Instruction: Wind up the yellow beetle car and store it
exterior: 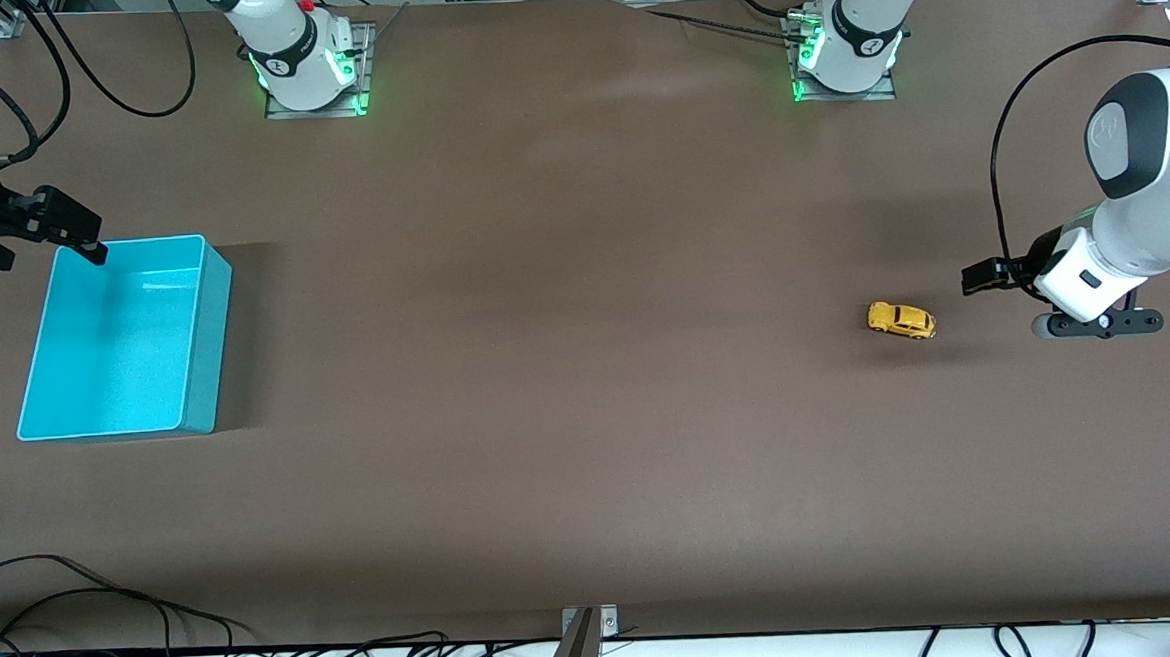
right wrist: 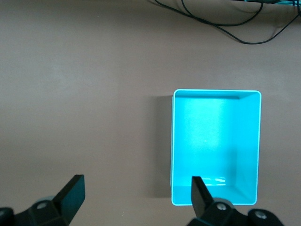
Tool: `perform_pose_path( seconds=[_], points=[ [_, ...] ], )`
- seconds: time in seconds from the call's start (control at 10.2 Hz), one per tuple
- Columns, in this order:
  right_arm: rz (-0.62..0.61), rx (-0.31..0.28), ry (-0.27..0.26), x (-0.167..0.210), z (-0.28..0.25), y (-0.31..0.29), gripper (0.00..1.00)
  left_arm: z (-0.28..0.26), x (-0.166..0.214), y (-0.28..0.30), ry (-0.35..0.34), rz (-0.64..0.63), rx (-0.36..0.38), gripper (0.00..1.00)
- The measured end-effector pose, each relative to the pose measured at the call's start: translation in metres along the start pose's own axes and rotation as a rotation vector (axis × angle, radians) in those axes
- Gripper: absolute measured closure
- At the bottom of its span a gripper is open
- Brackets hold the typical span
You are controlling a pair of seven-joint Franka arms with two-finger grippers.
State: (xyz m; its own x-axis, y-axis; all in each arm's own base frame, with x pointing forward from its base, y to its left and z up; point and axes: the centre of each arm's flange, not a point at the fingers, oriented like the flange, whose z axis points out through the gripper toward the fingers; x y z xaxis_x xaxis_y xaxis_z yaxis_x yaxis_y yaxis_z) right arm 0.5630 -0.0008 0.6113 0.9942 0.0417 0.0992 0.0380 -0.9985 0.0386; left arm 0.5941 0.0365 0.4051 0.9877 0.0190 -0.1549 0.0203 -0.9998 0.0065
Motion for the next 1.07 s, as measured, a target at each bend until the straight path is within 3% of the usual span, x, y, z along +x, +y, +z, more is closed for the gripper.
perform_pose_path(
  seconds=[1.07],
  points=[
    [0.000,0.000,-0.001,0.0003,0.0008,-0.0002,0.00,0.0058,-0.0021,-0.0044,-0.013,-0.007,-0.001,0.00]
  ],
)
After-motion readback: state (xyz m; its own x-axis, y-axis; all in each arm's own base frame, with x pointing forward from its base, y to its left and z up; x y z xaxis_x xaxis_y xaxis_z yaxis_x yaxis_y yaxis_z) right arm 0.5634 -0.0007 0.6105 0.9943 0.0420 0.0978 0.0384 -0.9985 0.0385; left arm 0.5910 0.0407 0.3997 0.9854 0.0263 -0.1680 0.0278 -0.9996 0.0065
